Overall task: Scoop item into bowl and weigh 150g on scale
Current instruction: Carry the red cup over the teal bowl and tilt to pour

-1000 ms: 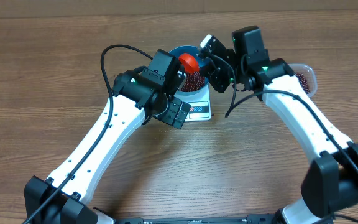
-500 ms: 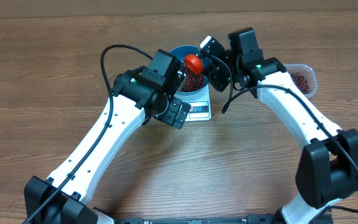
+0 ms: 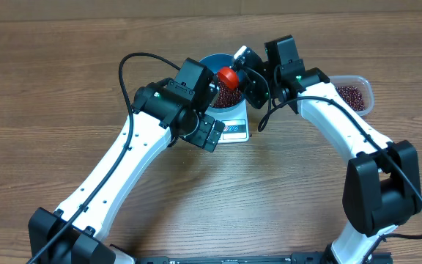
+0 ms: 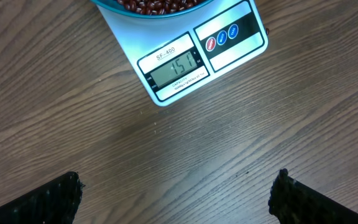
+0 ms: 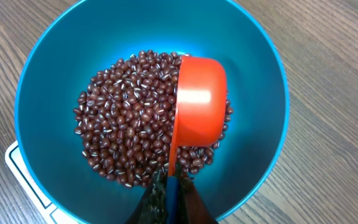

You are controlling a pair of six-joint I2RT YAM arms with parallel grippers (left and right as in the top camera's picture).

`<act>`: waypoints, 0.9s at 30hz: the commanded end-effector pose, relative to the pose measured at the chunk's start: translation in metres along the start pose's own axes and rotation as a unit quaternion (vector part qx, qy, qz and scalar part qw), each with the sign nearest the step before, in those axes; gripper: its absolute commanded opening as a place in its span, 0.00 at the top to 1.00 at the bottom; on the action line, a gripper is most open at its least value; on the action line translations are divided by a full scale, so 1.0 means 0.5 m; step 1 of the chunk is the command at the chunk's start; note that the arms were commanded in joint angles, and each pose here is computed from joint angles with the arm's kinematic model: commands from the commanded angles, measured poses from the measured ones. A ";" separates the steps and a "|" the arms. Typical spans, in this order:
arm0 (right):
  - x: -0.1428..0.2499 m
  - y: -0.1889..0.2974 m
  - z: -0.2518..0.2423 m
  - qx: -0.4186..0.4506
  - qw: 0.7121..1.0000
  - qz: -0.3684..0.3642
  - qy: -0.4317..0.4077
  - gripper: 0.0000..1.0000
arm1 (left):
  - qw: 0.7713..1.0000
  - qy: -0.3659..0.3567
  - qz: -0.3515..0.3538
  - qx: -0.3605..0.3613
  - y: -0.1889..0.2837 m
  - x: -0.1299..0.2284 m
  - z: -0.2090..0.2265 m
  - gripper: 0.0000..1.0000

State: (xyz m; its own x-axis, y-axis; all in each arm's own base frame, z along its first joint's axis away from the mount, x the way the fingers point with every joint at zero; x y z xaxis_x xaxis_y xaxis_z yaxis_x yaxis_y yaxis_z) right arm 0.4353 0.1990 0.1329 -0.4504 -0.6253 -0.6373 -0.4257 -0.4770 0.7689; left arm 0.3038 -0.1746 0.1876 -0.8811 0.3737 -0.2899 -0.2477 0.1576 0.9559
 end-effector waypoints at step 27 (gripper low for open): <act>-0.046 0.030 -0.005 -0.030 0.990 -0.041 -0.129 0.96 | 1.000 -0.009 -0.009 -0.001 0.012 -0.004 -0.001 0.00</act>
State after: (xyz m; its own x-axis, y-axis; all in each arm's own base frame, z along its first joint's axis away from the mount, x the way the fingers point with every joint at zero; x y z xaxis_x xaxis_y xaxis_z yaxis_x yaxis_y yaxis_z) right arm 0.4316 0.2051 0.1345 -0.6014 -0.4751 -0.6423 -0.3962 -0.5208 0.7562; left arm 0.3038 -0.1746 0.1876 -0.8811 0.3737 -0.2899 -0.2477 0.1576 0.9559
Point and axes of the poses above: each gripper's point midway between its finger pads, its own y axis back along the fingers, its own z axis along the line the jaws close on, x = y × z, the point moved 2 cm from there along y, back along the fingers, and after that the axes turned 2 degrees about y, right-handed, at the moved point
